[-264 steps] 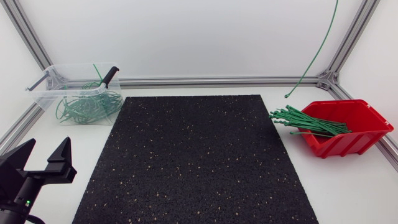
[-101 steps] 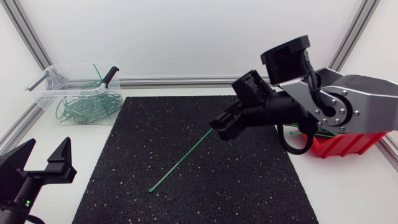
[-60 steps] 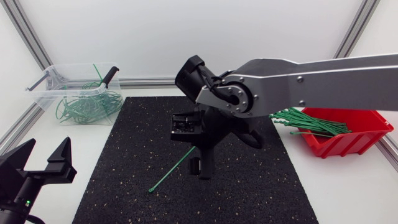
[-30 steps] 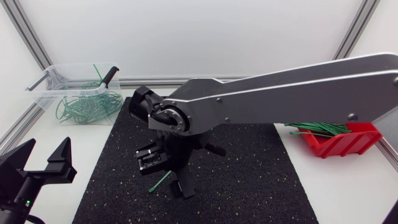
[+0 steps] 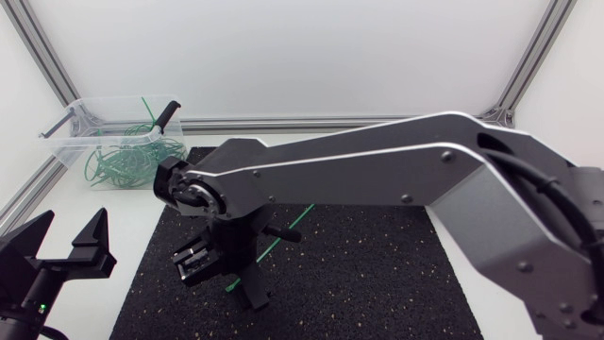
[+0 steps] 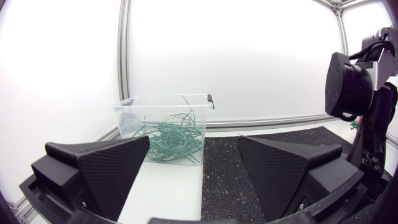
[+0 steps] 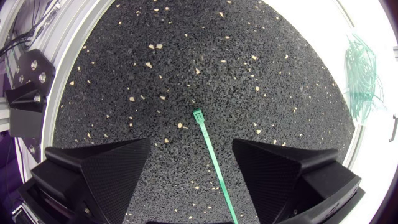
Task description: Take a green cable tie from the red box, thread the tail through the head to close it, then place it in the transparent bin on the left.
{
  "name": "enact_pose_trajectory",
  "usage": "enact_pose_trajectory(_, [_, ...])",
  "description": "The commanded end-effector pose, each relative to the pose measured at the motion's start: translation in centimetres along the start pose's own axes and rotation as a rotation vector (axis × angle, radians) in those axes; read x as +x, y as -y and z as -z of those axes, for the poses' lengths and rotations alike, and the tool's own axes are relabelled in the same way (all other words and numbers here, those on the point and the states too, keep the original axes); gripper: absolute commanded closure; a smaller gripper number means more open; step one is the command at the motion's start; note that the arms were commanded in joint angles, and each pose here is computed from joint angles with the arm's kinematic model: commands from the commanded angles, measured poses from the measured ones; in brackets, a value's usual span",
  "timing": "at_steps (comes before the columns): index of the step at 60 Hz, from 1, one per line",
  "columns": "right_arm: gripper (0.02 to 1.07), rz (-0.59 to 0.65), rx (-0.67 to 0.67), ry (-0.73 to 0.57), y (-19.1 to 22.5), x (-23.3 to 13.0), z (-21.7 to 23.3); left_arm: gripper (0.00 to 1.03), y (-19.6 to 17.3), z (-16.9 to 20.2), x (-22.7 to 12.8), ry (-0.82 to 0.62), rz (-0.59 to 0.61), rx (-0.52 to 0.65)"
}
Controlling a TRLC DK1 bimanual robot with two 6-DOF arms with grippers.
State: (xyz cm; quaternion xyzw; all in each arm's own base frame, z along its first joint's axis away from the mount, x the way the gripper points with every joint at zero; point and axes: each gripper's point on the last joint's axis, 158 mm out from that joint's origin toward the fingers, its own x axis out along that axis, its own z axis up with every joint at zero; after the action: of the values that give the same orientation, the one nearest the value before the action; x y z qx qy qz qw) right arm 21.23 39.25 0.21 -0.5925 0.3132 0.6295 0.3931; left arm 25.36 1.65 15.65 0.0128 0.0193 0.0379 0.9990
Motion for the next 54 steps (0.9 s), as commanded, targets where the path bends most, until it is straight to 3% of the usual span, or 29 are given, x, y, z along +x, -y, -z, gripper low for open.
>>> enact_pose_trajectory(1, [0.11,-0.023,-0.025,-0.020,0.2,0.6,-0.5,0.04,0.2,2.3,0.1,-0.052,0.004,-0.012])
enact_pose_trajectory(17, [0.13,-0.052,-0.033,-0.035,0.5,1.6,-1.1,0.04,0.2,2.3,0.1,-0.051,0.005,-0.012])
enact_pose_trajectory(23, [0.26,-0.081,-0.048,-0.052,0.1,2.6,-0.9,0.04,0.2,2.2,0.1,-0.048,0.004,-0.012])
enact_pose_trajectory(30, [0.28,-0.099,-0.065,-0.065,-0.1,3.5,-0.9,0.04,0.2,2.2,0.1,-0.050,0.005,-0.012])
enact_pose_trajectory(44, [0.65,-0.117,-0.100,-0.072,-0.4,4.3,-1.3,0.04,0.2,2.2,0.1,-0.050,0.007,-0.010])
enact_pose_trajectory(54, [0.74,-0.109,-0.108,-0.061,-0.1,4.1,-1.6,0.04,0.2,2.3,0.1,-0.051,0.007,-0.012])
